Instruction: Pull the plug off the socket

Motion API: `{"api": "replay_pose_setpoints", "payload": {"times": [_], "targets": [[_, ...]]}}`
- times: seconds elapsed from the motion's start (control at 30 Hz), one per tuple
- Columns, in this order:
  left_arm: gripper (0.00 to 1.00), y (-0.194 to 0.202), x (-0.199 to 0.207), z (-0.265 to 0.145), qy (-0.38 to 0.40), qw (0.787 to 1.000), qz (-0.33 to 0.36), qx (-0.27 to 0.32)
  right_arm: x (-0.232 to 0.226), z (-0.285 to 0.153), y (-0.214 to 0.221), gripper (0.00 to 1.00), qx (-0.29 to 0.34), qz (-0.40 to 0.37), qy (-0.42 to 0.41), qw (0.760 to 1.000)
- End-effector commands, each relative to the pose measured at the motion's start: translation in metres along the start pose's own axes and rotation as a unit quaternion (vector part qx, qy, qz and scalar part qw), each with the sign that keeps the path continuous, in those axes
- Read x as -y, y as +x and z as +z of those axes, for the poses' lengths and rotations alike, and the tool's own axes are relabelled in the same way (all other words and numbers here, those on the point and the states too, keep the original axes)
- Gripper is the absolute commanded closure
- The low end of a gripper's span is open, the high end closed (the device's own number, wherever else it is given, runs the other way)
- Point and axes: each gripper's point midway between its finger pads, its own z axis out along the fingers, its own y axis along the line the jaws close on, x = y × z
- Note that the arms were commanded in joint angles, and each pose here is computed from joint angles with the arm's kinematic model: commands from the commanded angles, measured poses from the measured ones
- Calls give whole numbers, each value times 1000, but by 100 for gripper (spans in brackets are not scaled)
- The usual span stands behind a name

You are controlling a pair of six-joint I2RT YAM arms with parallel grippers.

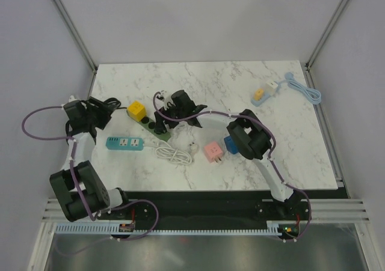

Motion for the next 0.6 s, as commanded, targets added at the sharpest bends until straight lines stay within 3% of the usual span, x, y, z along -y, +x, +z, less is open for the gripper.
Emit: {"api": "replay_pose_setpoints", "payload": {"times": [0.0,0.1,0.57], "targets": [[33,-7,0,10,20,998,-43,-45,-7,3,-20,14,28,-40,51,997],[33,-2,-6,31,24,994,-56,-88,-15,10,-26,16,34,-58,62,996],[38,22,-43,72,23,982,-132,-132,2,40,-6,27,-15,-115,162,980]]}}
